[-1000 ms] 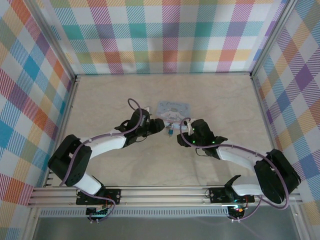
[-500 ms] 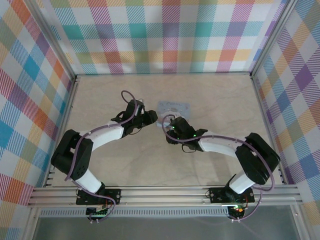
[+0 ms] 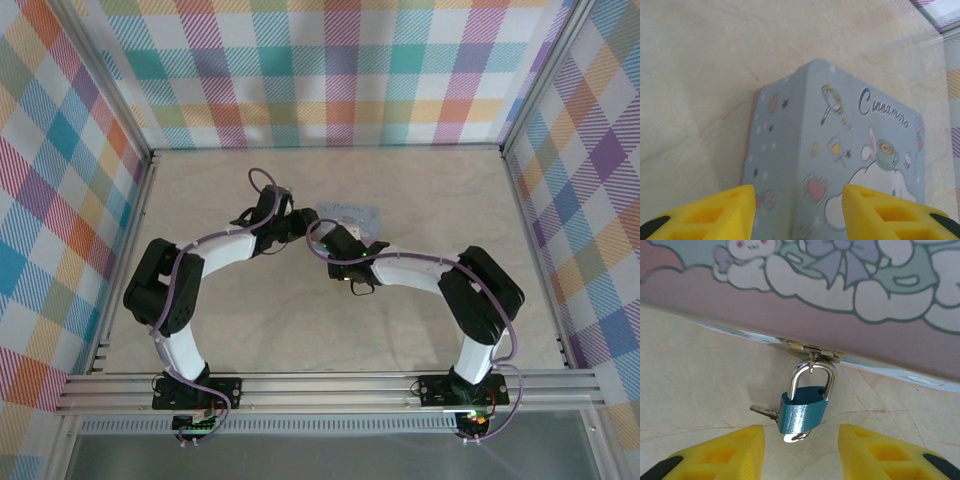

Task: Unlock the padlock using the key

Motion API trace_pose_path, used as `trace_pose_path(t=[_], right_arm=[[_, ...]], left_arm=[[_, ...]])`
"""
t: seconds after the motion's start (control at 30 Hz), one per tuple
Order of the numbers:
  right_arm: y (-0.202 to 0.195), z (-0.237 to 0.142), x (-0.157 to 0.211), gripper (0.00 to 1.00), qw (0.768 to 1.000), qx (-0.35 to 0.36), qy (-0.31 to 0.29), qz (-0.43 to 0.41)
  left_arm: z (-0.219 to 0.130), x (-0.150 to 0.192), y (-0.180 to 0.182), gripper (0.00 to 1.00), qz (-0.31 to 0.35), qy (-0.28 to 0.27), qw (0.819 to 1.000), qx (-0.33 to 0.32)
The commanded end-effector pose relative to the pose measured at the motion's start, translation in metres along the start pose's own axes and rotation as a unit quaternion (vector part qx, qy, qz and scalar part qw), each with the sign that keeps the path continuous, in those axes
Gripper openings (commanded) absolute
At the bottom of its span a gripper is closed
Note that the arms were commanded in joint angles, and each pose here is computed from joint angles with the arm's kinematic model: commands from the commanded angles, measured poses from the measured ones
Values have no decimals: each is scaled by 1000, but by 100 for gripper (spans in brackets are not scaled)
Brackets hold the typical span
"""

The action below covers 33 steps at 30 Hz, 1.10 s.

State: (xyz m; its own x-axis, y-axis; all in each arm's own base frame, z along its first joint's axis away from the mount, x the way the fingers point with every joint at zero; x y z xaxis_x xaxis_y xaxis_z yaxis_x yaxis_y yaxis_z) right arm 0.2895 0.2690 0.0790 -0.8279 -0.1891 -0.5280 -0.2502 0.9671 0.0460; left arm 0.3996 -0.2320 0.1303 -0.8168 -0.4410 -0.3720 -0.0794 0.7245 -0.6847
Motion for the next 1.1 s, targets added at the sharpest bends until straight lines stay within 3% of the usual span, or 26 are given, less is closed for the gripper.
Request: trace_pose_path(t=[0.0, 0.63, 0.9, 1.07], right_arm=[[1, 3, 2, 43, 1000, 19, 11, 5], [6, 23, -2, 36, 998, 50, 26, 0], [5, 19, 0, 25, 998, 51, 30, 2], [6, 14, 7, 10, 999, 42, 35, -6]], left_arm=[[10, -7, -3, 49, 5, 15, 1000, 10], [22, 7, 4, 33, -27, 43, 998, 28], [22, 7, 4, 32, -28, 43, 998, 30], [24, 7, 5, 32, -27, 45, 998, 24]])
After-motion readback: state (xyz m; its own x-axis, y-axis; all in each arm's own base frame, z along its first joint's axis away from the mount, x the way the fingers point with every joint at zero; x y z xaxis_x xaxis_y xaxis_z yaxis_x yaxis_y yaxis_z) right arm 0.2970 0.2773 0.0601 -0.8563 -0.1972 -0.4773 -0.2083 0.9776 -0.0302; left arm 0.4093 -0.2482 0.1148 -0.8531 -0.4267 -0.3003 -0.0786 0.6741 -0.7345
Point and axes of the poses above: each hand's point on the last joint's axis, 136 mm out from that joint toward the fingers, its own z axis out along the fingers, its own y axis along the line the jaws close on, x = y × z, the point moved 4 cm from there along -z, back along the fingers, and after that the axes turned 6 degrees about -z, right-handed, at the moved point
